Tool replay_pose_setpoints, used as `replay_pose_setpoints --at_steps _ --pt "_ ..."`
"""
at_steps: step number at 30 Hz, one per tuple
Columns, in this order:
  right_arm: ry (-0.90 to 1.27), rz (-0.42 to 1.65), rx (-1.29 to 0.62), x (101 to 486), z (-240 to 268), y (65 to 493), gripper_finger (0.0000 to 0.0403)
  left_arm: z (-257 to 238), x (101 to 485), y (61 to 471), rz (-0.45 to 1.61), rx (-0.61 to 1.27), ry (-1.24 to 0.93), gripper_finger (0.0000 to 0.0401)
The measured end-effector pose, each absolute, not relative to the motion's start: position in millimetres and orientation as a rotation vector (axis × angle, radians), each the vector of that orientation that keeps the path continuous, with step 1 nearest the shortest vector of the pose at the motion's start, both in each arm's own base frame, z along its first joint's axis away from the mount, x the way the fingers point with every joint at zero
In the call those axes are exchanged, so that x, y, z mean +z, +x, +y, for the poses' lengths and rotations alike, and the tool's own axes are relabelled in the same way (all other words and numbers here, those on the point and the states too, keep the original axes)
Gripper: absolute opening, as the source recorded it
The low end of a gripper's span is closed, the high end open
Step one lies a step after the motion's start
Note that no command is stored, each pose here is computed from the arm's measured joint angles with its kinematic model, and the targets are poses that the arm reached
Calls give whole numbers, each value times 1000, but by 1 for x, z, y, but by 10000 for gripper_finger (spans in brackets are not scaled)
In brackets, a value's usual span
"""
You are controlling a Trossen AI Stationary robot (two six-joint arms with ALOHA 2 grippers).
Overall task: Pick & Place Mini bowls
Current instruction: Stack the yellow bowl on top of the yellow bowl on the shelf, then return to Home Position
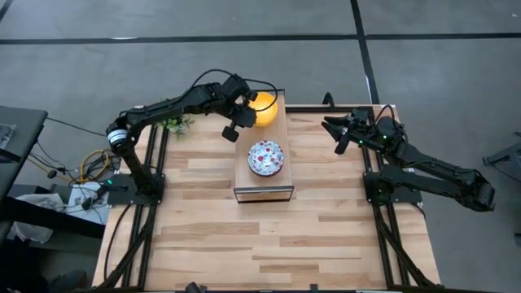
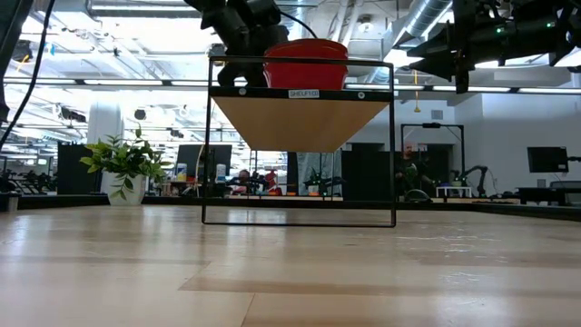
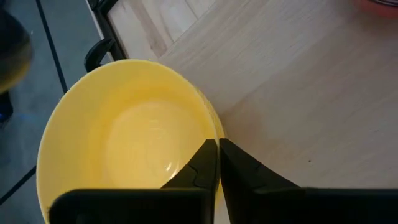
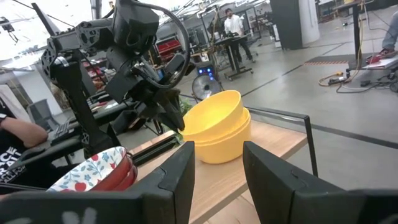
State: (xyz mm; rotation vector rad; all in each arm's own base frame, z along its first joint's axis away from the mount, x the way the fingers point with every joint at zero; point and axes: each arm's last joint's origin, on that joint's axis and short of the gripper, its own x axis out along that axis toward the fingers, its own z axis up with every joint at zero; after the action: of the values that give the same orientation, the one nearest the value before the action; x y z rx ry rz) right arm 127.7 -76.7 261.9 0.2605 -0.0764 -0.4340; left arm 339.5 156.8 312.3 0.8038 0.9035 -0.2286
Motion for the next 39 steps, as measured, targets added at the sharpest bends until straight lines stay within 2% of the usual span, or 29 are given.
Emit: replay_pose_setpoints --at_steps 15,27,31,39 --pt "261 -76 -434 262 -77 128 124 157 314 339 895 -223 810 55" --pt "260 -76 -435 262 -77 128 124 142 356 315 808 -128 857 70" --pt "260 -76 -435 262 -77 128 124 132 376 302 750 -46 746 70" --pt "262 -71 -435 261 -77 128 124 123 412 263 629 193 282 71"
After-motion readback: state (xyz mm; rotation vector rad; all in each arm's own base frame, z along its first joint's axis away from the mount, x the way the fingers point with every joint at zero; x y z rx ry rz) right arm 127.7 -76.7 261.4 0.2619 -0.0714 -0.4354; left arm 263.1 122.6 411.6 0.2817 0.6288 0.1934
